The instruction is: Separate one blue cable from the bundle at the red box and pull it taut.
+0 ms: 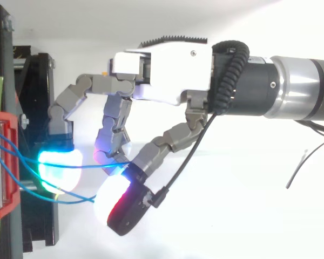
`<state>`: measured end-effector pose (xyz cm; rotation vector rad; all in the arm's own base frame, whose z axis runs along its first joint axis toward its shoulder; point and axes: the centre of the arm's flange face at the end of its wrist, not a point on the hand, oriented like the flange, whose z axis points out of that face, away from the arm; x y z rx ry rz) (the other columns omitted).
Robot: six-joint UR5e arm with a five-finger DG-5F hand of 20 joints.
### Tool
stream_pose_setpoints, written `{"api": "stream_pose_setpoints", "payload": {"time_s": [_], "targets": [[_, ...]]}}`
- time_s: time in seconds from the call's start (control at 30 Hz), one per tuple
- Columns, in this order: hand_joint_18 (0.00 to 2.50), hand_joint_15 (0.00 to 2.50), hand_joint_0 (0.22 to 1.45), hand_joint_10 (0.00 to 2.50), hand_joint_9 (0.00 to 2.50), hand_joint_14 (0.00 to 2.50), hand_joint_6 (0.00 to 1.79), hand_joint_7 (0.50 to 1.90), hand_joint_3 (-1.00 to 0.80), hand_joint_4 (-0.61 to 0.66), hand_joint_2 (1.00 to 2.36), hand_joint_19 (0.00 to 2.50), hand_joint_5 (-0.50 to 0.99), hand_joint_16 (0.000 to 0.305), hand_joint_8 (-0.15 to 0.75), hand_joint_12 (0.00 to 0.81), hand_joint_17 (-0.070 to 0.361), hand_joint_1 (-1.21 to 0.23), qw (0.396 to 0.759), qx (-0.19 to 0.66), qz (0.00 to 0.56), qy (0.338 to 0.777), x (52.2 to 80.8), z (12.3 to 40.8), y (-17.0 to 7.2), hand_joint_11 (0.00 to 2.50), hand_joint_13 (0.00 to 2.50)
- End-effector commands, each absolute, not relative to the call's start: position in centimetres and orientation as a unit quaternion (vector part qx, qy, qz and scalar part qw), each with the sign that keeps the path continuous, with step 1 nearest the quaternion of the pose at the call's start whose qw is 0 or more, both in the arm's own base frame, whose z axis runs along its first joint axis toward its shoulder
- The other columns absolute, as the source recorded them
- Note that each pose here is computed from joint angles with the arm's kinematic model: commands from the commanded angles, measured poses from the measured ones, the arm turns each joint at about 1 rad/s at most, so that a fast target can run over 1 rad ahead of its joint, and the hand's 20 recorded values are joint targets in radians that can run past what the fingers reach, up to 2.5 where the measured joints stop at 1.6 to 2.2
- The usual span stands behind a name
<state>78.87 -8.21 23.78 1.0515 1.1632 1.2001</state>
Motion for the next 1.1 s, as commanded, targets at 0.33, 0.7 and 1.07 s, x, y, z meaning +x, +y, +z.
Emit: {"api": "stream_pose_setpoints", "payload": {"time_s": [0.33, 0.7, 1.07], "targets": [[1.09, 1.07, 0.6, 0.02, 1.43, 0.03, 0.83, 0.92, -0.5, -0.15, 1.0, 0.98, -0.07, 0.04, 0.252, 0.313, 0.089, -0.65, 0.555, 0.442, 0.502, 0.494, 78.97, 23.98, -8.21, 1.12, 1.27], [1.09, 1.08, 0.6, 0.03, 1.45, 0.03, 0.84, 0.96, -0.49, -0.12, 1.0, 1.0, -0.08, 0.04, 0.253, 0.31, 0.09, -0.71, 0.556, 0.439, 0.498, 0.5, 78.88, 23.69, -7.76, 1.11, 1.28], [1.06, 1.08, 0.6, 0.02, 1.39, 0.03, 0.85, 0.92, -0.46, 0.0, 1.0, 1.0, -0.11, 0.041, 0.277, 0.324, 0.093, -0.44, 0.559, 0.438, 0.49, 0.505, 78.73, 23.36, -7.71, 1.12, 1.26]]}}
